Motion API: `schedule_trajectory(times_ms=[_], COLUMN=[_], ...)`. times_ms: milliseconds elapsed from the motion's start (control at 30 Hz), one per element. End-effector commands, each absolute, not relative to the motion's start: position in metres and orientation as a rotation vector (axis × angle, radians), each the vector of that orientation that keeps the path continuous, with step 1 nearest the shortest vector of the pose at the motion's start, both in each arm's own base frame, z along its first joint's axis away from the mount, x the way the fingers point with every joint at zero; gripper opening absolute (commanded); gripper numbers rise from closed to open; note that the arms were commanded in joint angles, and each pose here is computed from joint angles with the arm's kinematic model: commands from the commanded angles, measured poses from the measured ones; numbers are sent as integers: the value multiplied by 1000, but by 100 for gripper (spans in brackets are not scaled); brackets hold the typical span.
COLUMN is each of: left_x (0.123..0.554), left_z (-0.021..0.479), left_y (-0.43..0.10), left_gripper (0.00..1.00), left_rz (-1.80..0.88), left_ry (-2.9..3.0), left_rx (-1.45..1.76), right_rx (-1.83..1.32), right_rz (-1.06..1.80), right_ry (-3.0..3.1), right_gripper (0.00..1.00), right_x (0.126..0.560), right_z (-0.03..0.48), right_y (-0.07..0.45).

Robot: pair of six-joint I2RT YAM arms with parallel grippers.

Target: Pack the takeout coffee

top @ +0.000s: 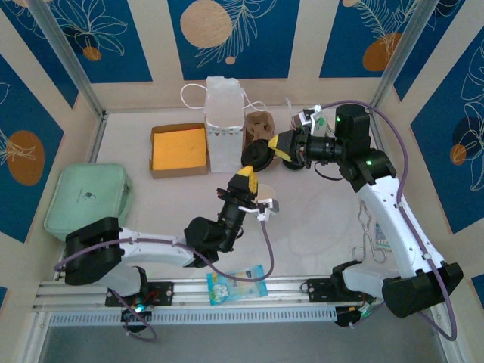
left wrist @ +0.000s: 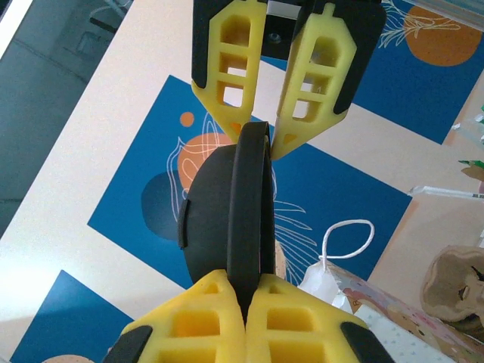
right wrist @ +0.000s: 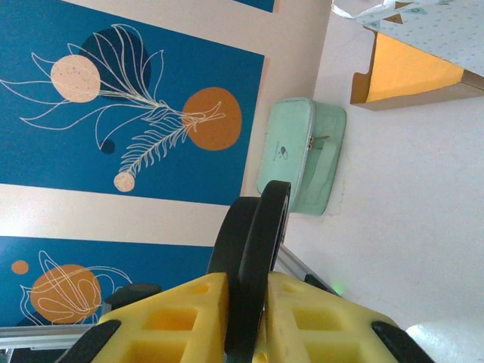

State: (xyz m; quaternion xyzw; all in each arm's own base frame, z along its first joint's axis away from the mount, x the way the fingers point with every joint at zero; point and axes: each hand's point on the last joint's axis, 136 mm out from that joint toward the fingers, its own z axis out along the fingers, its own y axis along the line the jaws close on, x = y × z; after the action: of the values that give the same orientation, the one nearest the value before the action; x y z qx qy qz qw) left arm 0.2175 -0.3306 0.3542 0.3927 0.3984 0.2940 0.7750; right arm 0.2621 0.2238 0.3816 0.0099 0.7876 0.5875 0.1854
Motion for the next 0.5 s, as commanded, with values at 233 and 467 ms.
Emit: schedule_trajectory(times_ms=[233, 467], left_x=[215, 217], left_z=[347, 343], left_y=[-342, -341], left_gripper=[0, 10], left_rz=[638, 646], left_ry=[822, 833], left_rx=[898, 902], right_rx=[-137, -145], right_rz=[1772, 1790], right_ry=[2232, 2209], right_gripper=[14, 9], right_x=[223, 222], right_z=[397, 401], right_y=[234, 234])
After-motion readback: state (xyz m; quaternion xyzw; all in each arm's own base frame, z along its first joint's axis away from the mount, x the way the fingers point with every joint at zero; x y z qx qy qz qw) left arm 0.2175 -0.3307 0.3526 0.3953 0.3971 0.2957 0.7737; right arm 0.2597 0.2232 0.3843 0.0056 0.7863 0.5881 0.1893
